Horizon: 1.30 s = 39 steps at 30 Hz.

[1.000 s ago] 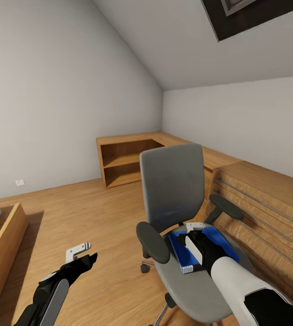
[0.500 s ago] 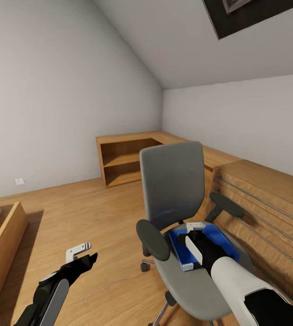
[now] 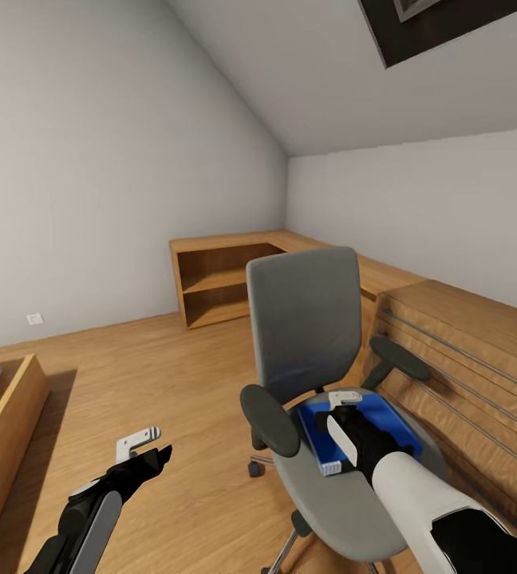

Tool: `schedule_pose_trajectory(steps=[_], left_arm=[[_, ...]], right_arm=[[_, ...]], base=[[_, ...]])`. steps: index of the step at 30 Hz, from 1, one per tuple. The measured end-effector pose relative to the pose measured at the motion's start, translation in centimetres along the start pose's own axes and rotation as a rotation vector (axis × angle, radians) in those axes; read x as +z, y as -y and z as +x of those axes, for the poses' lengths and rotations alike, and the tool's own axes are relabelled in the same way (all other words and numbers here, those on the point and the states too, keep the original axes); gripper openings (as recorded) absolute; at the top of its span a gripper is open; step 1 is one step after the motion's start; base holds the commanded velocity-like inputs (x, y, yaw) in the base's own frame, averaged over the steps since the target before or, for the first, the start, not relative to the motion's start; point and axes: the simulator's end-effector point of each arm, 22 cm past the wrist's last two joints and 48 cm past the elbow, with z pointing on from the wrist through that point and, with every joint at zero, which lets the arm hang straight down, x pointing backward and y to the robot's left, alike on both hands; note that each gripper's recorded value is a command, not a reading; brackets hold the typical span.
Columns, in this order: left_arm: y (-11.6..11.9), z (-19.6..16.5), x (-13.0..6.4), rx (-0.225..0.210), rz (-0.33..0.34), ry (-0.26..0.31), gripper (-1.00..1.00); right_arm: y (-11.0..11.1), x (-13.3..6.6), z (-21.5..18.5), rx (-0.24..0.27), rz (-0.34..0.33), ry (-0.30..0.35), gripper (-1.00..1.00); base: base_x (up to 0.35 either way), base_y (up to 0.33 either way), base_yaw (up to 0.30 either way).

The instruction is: In the bedroom, organize the workspace by keeping the computer under the desk, ensuring the monitor is on the desk, placing the keyboard on the desk next to the monitor, placing the mouse on the desk next to the keyboard, moving the folder from the swivel chair onto the desk next to the mouse, stacking the notebook on top of the folder with the pen on top of the notebook, and positioning the swivel chair next to the desk.

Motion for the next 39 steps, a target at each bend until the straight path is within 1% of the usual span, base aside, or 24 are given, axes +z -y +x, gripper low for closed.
schedule_pose_trajectory(steps=[2,14,20,31,39], left_arm=[[0.0,0.0,0.0,0.0,0.0,0.0,1.0],[0.0,0.0,0.0,0.0,0.0,-0.001,1.0],[0.0,0.1,0.0,0.0,0.0,-0.002,1.0],[0.0,0.2,0.1,-0.001,-0.001,-0.003,1.0],[0.5,-1.1,-0.7,-0.001,-0.002,-0.006,1.0]], right_arm=[[0.1,0.0,-0.1,-0.011,0.005,0.002,-1.0],[0.1,0.0,-0.1,-0.001,0.0,0.002,-1.0],[0.7,0.1,0.0,-0.002,0.009,0.001,-1.0],[0.9,0.1,0.0,0.0,0.012,0.001,-1.0],[1.1,-0.9,-1.4,-0.001,0.014,0.001,-1.0]], base=[[0.0,0.0,0.0],[0.0,0.0,0.0],[0.0,0.0,0.0],[0.0,0.0,0.0],[-0.004,0.0,0.0]])
